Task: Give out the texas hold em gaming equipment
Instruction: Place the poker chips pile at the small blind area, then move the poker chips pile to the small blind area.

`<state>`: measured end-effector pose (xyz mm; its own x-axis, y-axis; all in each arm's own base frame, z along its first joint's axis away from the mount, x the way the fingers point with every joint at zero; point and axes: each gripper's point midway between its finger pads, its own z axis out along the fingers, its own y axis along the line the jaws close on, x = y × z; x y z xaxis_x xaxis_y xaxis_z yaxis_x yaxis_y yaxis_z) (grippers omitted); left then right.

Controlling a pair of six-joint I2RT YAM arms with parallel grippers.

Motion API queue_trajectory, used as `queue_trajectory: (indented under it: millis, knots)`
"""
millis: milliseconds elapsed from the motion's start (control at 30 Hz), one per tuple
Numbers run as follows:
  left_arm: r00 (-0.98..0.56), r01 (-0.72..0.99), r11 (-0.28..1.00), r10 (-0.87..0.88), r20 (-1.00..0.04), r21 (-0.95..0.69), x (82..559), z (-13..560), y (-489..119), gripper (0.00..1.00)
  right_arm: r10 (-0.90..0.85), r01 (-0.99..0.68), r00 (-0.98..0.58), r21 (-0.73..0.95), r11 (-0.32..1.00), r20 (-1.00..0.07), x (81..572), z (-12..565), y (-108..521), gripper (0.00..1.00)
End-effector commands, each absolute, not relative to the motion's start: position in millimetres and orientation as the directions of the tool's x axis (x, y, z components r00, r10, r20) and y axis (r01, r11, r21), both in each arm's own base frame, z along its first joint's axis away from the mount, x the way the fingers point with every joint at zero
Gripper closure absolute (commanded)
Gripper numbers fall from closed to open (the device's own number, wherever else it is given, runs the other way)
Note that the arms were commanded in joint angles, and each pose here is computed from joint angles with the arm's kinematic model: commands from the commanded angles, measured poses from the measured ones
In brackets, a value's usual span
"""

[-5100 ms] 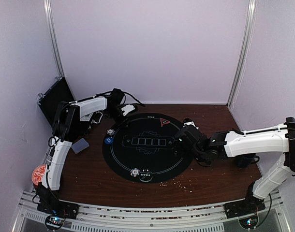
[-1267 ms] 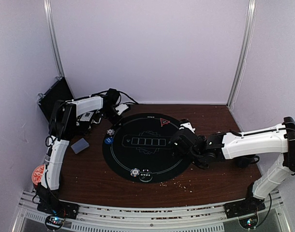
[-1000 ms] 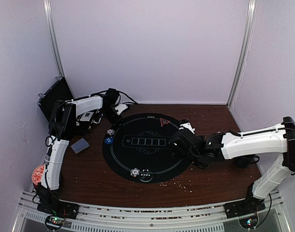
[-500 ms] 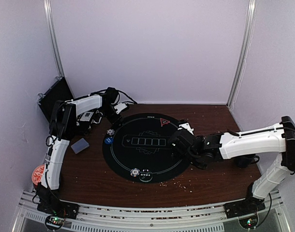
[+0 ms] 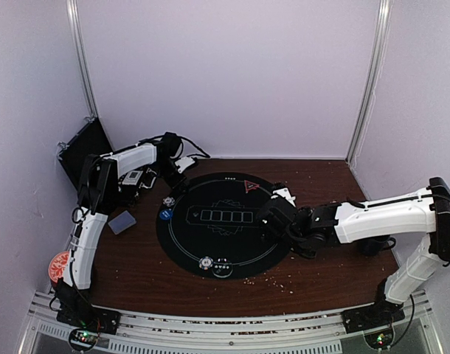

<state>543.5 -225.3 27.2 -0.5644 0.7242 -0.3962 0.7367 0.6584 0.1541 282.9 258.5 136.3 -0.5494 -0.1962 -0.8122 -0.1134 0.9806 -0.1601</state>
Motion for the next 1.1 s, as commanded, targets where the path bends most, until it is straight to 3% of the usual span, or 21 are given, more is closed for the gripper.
queue_trajectory:
  millis: [0, 133, 500, 1067]
  knots:
    - [-0.541, 0.789, 0.61, 0.741, -0.397, 0.063, 523.6, 15.4, -249.8, 0.12, -0.199, -0.1, -0.533, -0.173, 0.98, -0.822, 284.8, 142.5, 261.2, 0.0]
    - [-0.545, 0.773, 0.628, 0.727, -0.417, 0.084, 530.4, 24.8, -250.8, 0.07, -0.199, -0.099, -0.535, -0.173, 0.98, -0.821, 285.0, 141.5, 261.6, 0.0]
    - [-0.561, 0.702, 0.688, 0.694, -0.45, 0.186, 557.4, 25.4, -242.4, 0.08, -0.204, -0.102, -0.535, -0.178, 0.979, -0.82, 284.9, 140.4, 262.2, 0.0]
    - [-0.531, 0.7, 0.679, 0.702, -0.474, 0.221, 570.6, 26.7, -246.3, 0.44, -0.222, -0.107, -0.541, -0.195, 0.975, -0.811, 285.5, 134.5, 264.8, 0.0]
